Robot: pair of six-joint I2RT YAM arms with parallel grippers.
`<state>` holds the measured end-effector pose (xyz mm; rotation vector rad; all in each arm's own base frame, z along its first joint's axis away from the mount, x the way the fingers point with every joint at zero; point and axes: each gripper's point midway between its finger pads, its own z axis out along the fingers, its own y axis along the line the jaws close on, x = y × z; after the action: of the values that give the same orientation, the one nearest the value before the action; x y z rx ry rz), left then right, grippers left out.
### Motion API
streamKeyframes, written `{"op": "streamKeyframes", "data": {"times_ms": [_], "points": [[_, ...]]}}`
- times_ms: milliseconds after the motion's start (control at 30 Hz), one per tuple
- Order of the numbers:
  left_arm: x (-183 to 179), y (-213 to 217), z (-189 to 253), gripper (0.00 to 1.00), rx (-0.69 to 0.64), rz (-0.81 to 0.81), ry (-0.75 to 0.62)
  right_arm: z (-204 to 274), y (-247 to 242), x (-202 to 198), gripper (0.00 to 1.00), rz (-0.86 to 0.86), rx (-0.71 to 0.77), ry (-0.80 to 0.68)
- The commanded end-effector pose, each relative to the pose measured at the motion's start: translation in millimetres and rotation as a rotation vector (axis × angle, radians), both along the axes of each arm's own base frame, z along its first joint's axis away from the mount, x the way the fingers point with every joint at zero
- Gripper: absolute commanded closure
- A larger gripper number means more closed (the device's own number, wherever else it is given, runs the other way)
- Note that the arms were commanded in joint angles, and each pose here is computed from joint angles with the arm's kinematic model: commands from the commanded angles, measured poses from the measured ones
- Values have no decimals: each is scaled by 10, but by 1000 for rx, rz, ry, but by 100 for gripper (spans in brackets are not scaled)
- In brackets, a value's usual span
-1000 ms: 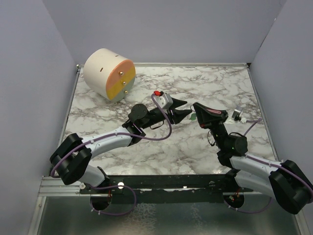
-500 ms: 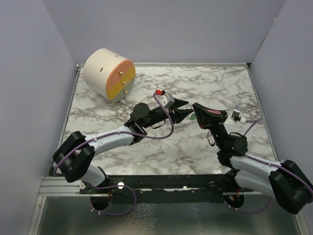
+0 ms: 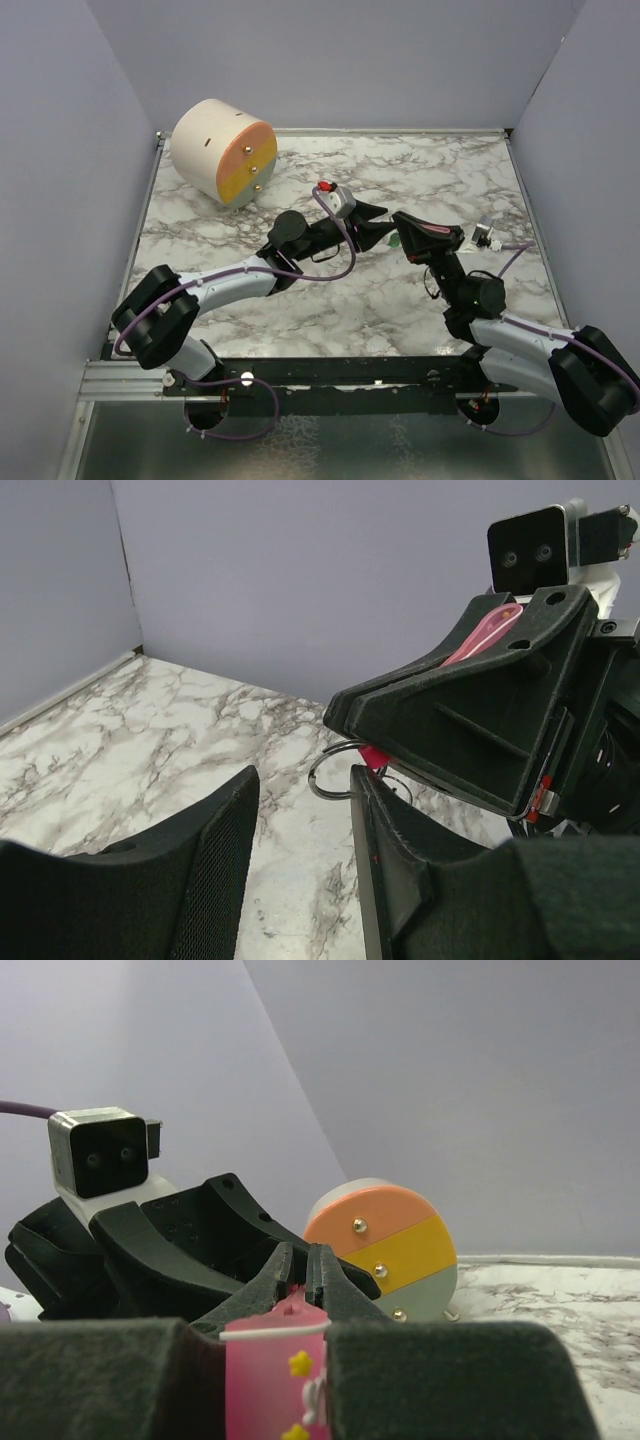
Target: Put the keys on the keyring
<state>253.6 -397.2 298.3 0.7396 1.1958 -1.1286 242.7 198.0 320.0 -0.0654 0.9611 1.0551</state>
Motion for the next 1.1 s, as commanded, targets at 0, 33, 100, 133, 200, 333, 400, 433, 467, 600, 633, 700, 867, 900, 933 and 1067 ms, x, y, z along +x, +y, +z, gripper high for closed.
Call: {"op": "streamKeyframes", "data": {"times_ms": [0, 33, 100, 133, 200, 333, 400, 433, 467, 600, 633, 700, 867, 900, 933, 1067], "points": [[-65, -48, 332, 57, -86, -55, -27, 552, -222, -443, 99, 18, 142, -268], [-72, -56, 330, 57, -87, -61, -21, 556, -225, -449, 99, 19, 144, -270], [-76, -67, 338, 57, -93, -69, -10, 563, -224, -457, 99, 21, 144, -274], [-78, -69, 351, 58, -98, -73, -4, 568, -225, -460, 99, 21, 145, -276], [-90, -79, 368, 58, -106, -85, 7, 574, -231, -463, 99, 19, 147, -278], [-91, -66, 438, 59, -130, -93, 38, 623, -252, -482, 99, 15, 156, -291], [-73, -46, 473, 59, -146, -90, 61, 648, -265, -488, 99, 12, 163, -296], [-62, -32, 492, 59, -156, -87, 75, 658, -271, -491, 99, 10, 166, -298], [-47, -17, 514, 59, -166, -84, 89, 676, -282, -498, 99, 7, 170, -302], [-21, 7, 556, 59, -199, -79, 150, 717, -300, -504, 99, -2, 173, -309], [-15, 7, 561, 59, -207, -79, 167, 718, -302, -503, 99, -3, 174, -309], [7, 8, 549, 59, -220, -72, 199, 727, -309, -511, 99, -3, 177, -312], [25, -5, 517, 59, -236, -74, 235, 725, -329, -528, 99, -4, 184, -314], [28, -3, 507, 59, -236, -72, 239, 724, -333, -530, 99, -5, 185, -313], [27, -4, 490, 59, -235, -71, 244, 727, -337, -532, 99, -7, 186, -315], [40, -9, 463, 60, -236, -66, 255, 734, -345, -535, 99, -9, 187, -315]]}}
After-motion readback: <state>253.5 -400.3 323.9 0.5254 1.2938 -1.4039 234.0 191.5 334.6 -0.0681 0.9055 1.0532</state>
